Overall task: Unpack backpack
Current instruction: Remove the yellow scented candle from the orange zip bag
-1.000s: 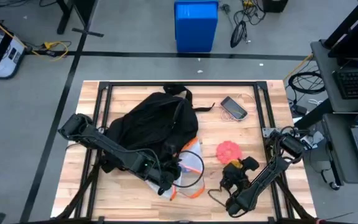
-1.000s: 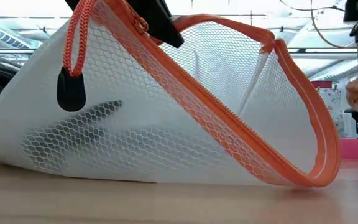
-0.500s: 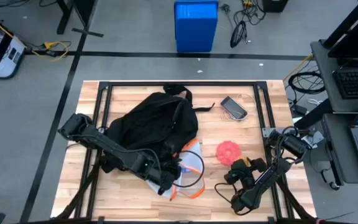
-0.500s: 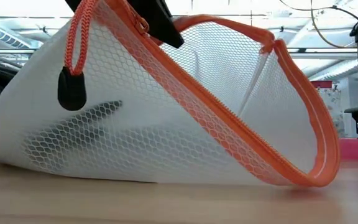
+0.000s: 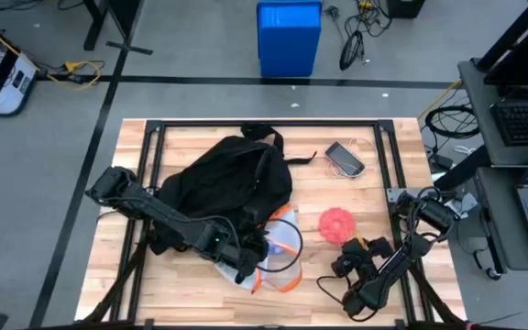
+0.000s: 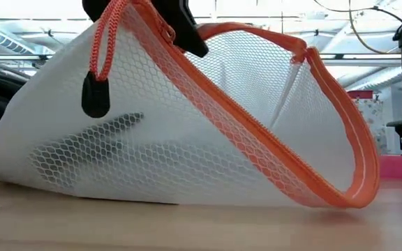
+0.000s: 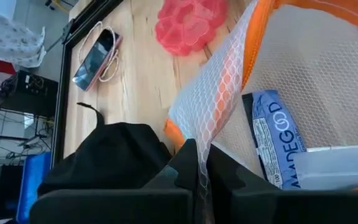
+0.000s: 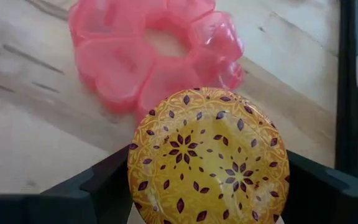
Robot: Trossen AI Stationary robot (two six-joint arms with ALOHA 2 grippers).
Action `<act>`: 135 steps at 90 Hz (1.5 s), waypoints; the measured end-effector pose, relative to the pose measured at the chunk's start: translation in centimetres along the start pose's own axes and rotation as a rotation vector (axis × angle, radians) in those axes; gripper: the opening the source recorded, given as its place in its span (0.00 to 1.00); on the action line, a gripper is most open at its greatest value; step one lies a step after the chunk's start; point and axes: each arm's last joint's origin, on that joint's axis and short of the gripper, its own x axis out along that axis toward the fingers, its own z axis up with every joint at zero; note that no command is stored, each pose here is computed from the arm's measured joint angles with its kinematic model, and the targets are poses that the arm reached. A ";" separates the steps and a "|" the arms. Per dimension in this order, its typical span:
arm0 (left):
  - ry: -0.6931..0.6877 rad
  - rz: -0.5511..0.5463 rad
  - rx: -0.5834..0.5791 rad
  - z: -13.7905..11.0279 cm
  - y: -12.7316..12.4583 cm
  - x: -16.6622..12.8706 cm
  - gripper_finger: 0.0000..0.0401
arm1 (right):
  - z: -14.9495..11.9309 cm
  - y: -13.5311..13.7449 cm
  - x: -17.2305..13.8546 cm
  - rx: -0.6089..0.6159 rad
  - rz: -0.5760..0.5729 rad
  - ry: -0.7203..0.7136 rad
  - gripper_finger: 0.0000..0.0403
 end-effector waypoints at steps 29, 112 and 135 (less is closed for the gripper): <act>0.008 0.007 -0.007 -0.1 0.4 0.3 0.00 | -0.3 0.3 0.0 -0.026 0.019 0.046 0.73; 0.003 0.008 -0.012 0.0 0.4 0.3 0.00 | -0.9 0.0 1.3 -0.048 0.020 0.066 0.83; 0.003 0.007 -0.014 0.0 0.4 0.3 0.00 | -0.2 -0.1 -0.5 -0.067 0.029 0.019 0.85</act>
